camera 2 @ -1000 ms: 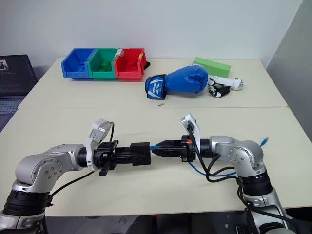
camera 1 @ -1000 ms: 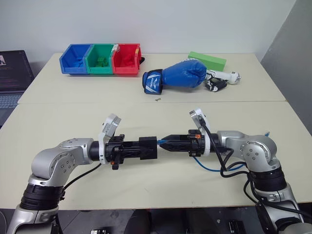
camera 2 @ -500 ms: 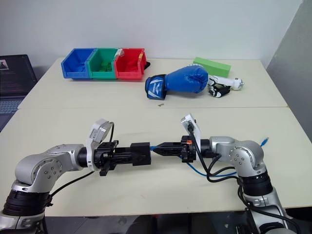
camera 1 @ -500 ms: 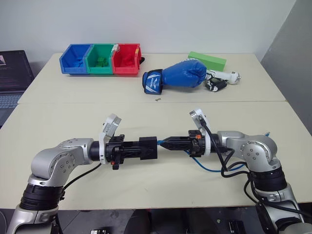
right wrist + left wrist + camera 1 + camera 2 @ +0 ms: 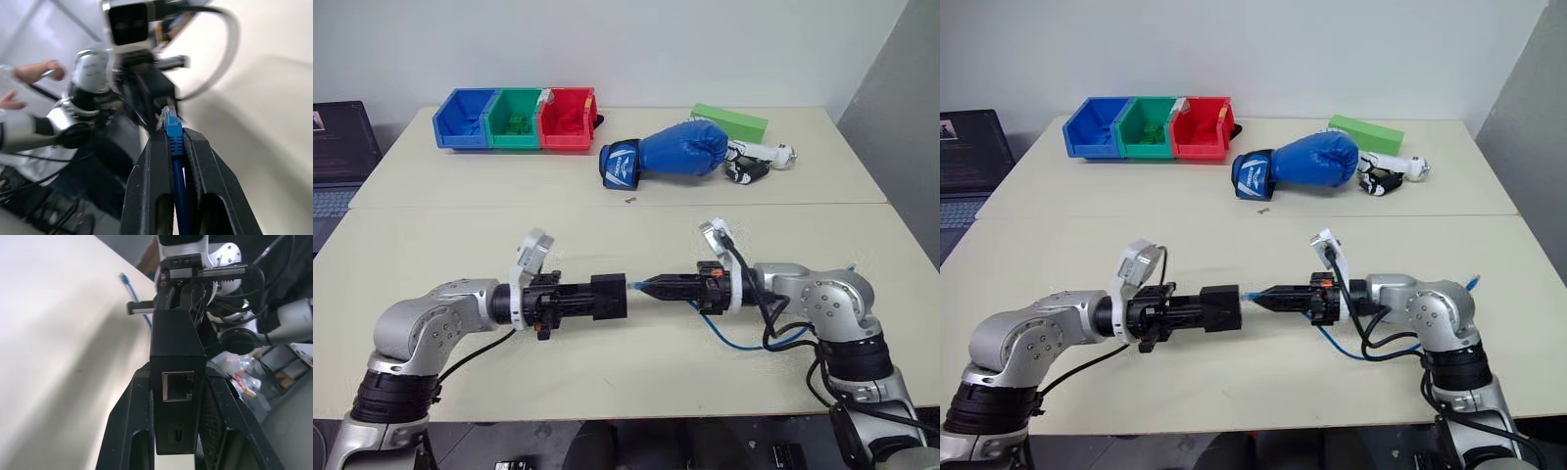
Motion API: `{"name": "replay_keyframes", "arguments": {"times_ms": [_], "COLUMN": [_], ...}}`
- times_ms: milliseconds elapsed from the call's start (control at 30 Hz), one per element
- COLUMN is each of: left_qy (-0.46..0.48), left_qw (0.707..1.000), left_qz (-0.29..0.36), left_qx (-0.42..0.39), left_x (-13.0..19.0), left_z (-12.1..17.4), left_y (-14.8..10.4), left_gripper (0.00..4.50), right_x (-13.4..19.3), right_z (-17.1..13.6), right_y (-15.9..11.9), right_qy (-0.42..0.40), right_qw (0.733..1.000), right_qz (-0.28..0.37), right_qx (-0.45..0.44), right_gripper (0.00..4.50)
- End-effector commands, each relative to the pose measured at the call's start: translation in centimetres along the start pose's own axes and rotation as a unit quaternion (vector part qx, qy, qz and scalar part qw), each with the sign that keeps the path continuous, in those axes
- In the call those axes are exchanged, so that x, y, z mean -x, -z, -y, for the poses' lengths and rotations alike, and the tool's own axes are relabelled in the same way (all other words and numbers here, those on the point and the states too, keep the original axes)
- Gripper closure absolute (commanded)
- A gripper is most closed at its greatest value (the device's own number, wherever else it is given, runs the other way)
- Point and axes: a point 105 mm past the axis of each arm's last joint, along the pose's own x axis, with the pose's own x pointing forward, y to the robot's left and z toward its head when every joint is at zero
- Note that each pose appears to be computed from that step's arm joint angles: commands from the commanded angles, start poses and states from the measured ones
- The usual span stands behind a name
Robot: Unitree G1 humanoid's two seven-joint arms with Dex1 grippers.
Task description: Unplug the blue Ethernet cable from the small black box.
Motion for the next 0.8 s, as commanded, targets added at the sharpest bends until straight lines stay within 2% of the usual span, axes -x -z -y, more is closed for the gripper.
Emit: {"name": "replay_keyframes", "arguments": {"times_ms": [33, 100, 200, 300, 400, 467, 533, 567, 700, 800], "left_qy": [-0.017, -0.027, -0.043, -0.051, -0.053, -0.057, -0.063, -0.07, -0.103, -0.187], "left_qw": [1.0, 0.999, 0.998, 0.998, 0.997, 0.997, 0.996, 0.995, 0.991, 0.974], "left_qz": [0.011, 0.012, 0.02, 0.021, 0.015, 0.017, 0.012, 0.008, 0.009, 0.048], "left_qx": [-0.024, -0.026, -0.031, -0.038, -0.046, -0.052, -0.06, -0.065, -0.085, -0.121], "left_x": [1.0, 1.2, 1.4, 1.3, 1.0, 0.9, 0.9, 0.9, 1.1, 1.7], "left_z": [-0.1, -0.3, -0.8, -1.0, -1.0, -1.1, -1.3, -1.4, -2.3, -4.8], "left_y": [-0.8, -0.7, -0.9, -1.0, -0.9, -1.0, -1.0, -0.9, -0.8, -2.2], "left_gripper": [3.72, 3.72, 3.72, 3.72, 3.72, 3.72, 3.72, 3.72, 3.72, 3.72], "right_x": [1.2, 1.8, 2.8, 4.5, 6.0, 6.5, 6.7, 6.8, 7.1, 7.2], "right_z": [0.7, 2.1, 5.8, 10.8, 13.7, 14.8, 15.2, 15.2, 14.5, 12.9], "right_y": [-0.9, -1.5, -2.8, -4.4, -4.9, -4.9, -4.9, -4.9, -4.8, -4.9], "right_qy": [0.024, 0.062, 0.175, 0.336, 0.429, 0.458, 0.466, 0.464, 0.435, 0.395], "right_qw": [0.999, 0.997, 0.977, 0.917, 0.865, 0.847, 0.841, 0.843, 0.857, 0.873], "right_qz": [0.017, 0.032, 0.053, 0.067, 0.06, 0.06, 0.061, 0.058, 0.057, 0.052], "right_qx": [0.016, 0.031, 0.109, 0.202, 0.254, 0.263, 0.266, 0.268, 0.27, 0.281], "right_gripper": [4.48, 4.48, 4.48, 4.48, 4.48, 3.77, 3.33, 3.2, 2.17, 1.54]}}
